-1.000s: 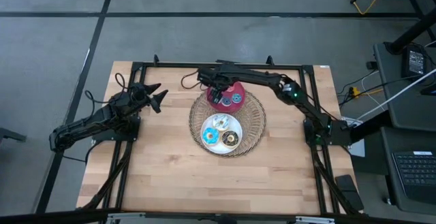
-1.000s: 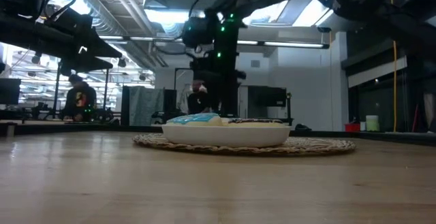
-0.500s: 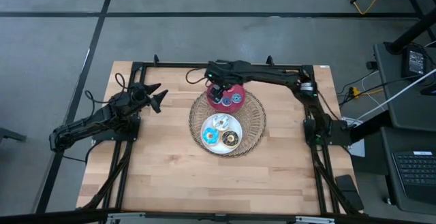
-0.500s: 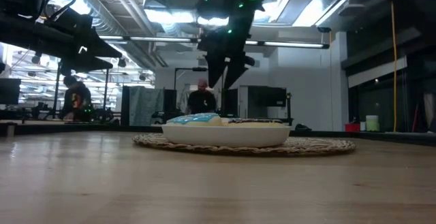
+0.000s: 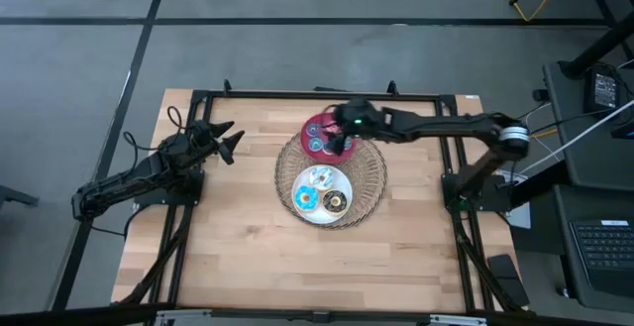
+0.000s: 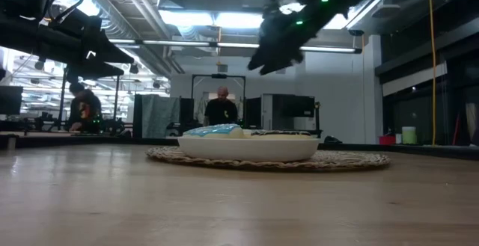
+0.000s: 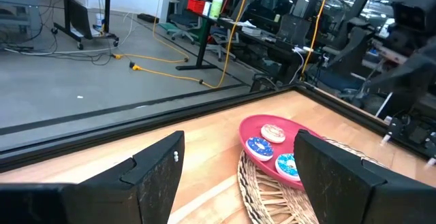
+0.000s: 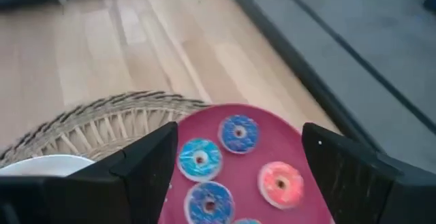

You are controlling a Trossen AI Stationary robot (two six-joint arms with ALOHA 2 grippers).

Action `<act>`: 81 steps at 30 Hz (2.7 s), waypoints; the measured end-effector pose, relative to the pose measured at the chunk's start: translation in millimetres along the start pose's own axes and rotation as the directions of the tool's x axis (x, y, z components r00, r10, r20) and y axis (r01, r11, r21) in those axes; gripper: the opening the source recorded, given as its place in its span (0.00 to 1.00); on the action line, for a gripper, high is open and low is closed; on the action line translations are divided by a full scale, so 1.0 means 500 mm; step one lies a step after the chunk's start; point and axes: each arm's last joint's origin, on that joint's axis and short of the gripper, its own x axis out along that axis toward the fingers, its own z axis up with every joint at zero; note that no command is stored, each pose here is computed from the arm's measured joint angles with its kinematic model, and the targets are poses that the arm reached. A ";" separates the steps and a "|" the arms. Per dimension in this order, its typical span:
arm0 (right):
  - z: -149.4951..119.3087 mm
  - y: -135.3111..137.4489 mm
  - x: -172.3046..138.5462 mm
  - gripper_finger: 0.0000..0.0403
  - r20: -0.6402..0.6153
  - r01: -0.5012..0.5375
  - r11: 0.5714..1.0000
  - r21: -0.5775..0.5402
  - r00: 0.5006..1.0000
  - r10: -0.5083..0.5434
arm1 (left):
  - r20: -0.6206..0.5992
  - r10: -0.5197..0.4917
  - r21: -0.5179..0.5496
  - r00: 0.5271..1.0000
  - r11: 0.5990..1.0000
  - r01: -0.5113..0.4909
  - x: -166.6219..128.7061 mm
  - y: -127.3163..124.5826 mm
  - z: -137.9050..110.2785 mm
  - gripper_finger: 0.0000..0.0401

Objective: Pick & Place donuts
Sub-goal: Return to Home Position

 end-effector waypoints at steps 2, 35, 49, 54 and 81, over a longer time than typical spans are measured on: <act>-0.013 -0.016 -0.030 0.78 0.051 0.008 1.000 0.019 0.999 -0.009 | 0.000 0.000 0.000 1.000 1.000 0.000 0.000 0.000 0.000 0.67; -0.293 -0.097 -0.273 0.78 0.288 -0.022 0.953 0.303 0.955 -0.070 | 0.000 0.000 0.000 1.000 1.000 0.000 0.000 0.000 0.000 0.67; -0.373 -0.124 -0.261 0.78 0.243 -0.006 0.852 0.524 0.959 -0.143 | 0.000 0.000 0.000 1.000 1.000 0.000 0.000 0.000 0.000 0.67; -0.407 -0.132 -0.252 0.78 0.202 0.050 0.860 0.509 0.964 -0.175 | 0.000 0.000 0.000 1.000 1.000 0.000 0.000 0.000 0.000 0.67; -0.445 -0.143 -0.275 0.78 0.377 0.001 0.847 0.532 0.895 -0.238 | 0.000 0.000 0.000 1.000 1.000 0.000 0.000 0.000 0.000 0.67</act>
